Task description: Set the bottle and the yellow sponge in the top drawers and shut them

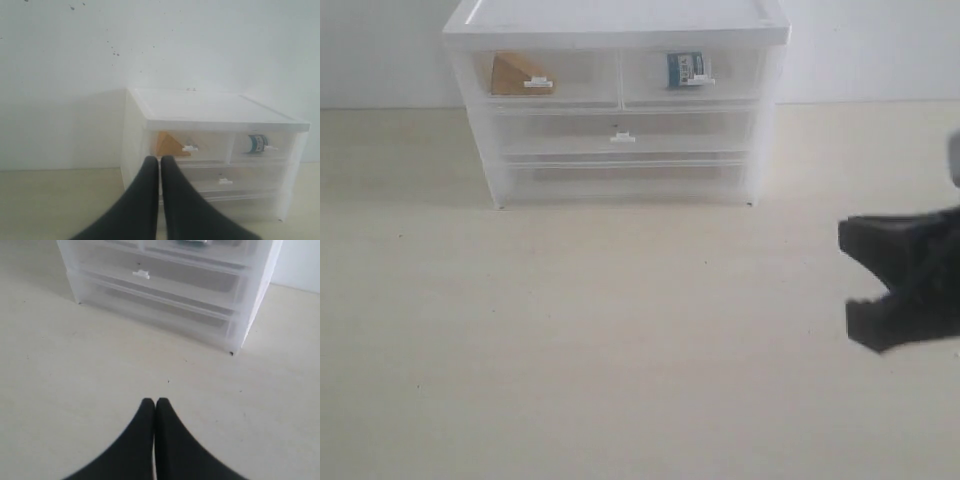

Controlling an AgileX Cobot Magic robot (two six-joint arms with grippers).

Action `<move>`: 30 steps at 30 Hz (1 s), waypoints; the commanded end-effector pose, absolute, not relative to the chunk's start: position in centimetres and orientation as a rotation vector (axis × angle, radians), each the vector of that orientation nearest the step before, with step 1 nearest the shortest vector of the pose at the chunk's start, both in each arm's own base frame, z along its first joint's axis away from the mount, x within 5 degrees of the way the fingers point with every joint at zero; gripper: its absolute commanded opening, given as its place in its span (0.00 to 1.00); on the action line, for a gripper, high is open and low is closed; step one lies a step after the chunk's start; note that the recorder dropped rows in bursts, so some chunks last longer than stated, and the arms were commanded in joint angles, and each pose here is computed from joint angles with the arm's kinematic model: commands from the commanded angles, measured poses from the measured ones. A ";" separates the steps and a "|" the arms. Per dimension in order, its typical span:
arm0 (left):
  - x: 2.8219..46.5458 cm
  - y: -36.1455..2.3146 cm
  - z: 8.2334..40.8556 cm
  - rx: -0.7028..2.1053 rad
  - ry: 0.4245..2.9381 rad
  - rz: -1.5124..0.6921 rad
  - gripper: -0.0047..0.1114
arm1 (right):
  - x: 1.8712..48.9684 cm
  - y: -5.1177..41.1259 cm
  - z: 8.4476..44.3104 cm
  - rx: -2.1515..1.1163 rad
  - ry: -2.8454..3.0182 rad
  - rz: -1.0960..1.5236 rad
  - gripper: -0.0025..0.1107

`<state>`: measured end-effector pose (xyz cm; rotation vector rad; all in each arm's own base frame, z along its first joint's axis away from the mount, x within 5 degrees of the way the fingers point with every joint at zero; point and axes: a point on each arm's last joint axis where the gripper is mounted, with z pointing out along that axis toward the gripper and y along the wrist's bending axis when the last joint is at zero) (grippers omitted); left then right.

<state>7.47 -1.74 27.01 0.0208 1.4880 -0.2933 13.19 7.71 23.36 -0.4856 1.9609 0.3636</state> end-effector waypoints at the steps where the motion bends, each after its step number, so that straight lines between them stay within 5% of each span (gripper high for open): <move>1: 7.4 -1.7 27.0 0.018 1.486 -0.286 0.07 | 10.1 5.9 20.5 -0.437 1.937 0.402 0.02; 30: 7.4 -1.7 27.0 0.018 1.486 -0.286 0.07 | 5.4 1.6 19.4 -0.043 1.712 0.337 0.02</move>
